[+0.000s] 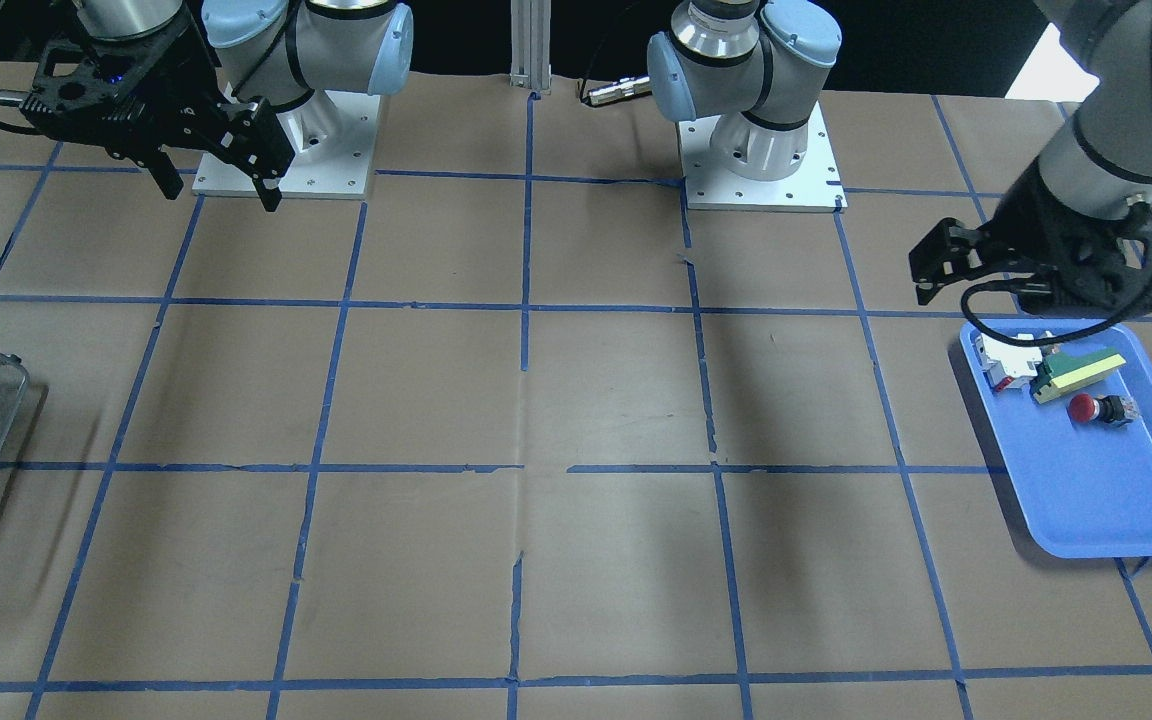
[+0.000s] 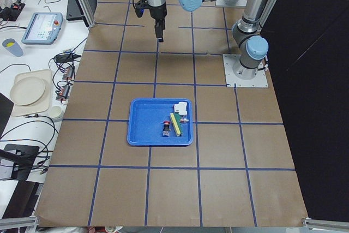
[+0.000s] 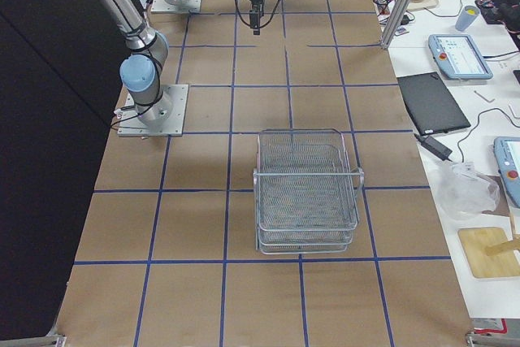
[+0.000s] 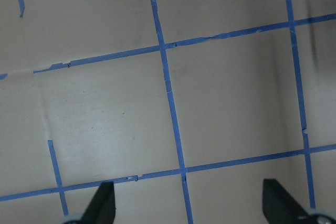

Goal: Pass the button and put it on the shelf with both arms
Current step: 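Move the left gripper down into the blue tray, then close the left gripper on the red-capped button's black base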

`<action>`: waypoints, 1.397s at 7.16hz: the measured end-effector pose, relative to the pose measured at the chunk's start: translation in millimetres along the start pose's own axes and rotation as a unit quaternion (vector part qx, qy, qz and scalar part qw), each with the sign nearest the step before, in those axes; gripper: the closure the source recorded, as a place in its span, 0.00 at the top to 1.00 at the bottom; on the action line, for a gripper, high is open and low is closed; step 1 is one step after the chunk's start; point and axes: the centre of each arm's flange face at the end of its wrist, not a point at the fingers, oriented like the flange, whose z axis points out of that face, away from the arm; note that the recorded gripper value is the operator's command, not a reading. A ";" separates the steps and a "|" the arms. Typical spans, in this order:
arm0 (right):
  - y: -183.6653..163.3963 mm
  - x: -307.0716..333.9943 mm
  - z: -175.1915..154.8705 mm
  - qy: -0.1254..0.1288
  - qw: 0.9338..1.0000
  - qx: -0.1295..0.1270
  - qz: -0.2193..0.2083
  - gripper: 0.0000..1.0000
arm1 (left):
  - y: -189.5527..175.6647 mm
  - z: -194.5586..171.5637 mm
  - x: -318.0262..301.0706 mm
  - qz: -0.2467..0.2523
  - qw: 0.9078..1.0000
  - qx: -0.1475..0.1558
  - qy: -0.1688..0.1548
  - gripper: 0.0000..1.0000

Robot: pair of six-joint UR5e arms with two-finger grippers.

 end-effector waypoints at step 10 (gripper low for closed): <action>-14.8 -1.3 9.5 -0.002 1.000 0.009 0.002 1.00 | 17.3 177.8 -331.1 0.408 0.910 0.075 -0.017 0.94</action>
